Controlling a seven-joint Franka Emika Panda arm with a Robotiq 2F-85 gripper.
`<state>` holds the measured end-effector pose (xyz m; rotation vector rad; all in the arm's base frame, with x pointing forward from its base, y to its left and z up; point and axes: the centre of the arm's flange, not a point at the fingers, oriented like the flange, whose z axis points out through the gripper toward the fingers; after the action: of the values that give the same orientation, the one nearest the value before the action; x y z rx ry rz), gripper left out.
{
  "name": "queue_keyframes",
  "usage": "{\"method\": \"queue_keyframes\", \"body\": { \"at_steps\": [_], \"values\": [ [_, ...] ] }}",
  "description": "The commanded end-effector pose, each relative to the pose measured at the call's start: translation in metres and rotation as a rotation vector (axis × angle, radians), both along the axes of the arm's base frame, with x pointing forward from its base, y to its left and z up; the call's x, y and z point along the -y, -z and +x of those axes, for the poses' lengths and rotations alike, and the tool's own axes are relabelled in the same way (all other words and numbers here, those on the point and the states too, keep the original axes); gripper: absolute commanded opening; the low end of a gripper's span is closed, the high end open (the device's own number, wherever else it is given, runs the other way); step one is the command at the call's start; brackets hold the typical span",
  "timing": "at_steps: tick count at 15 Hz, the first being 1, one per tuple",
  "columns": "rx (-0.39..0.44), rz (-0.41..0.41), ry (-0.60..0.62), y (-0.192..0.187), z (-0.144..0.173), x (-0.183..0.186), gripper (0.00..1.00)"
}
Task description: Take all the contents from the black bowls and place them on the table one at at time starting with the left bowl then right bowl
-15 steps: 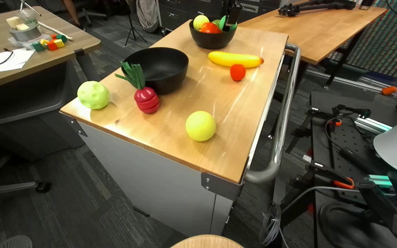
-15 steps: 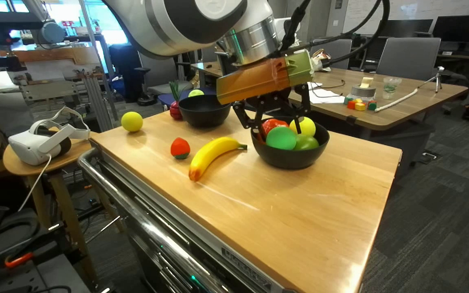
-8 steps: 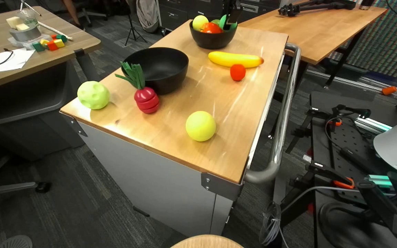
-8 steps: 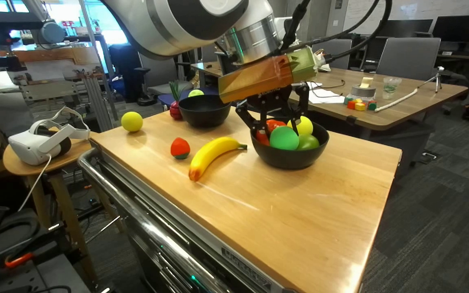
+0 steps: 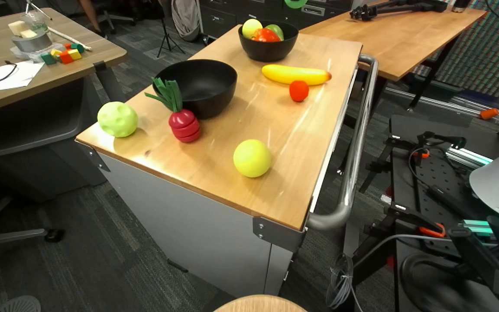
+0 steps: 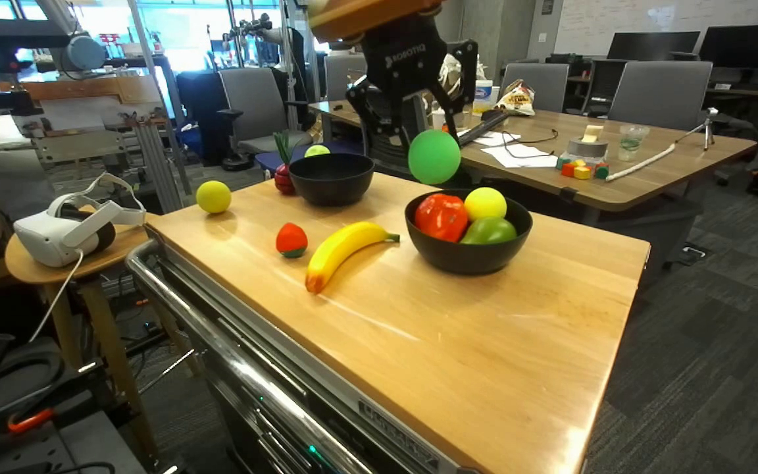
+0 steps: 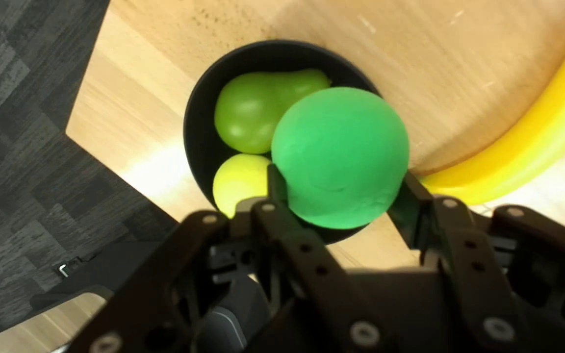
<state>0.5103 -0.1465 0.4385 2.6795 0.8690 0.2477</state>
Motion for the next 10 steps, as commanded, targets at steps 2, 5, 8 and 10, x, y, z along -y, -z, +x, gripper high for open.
{"method": "queue_keyframes", "body": {
  "at_steps": [2, 5, 8, 10],
  "values": [
    [-0.1, 0.116, 0.112, -0.001, -0.055, 0.021, 0.27],
    [-0.086, 0.21, 0.181, 0.047, -0.071, 0.042, 0.27],
    [-0.067, 0.239, 0.26, 0.086, -0.084, 0.061, 0.27],
    [-0.046, 0.241, 0.297, 0.103, -0.091, 0.07, 0.27]
  ]
}}
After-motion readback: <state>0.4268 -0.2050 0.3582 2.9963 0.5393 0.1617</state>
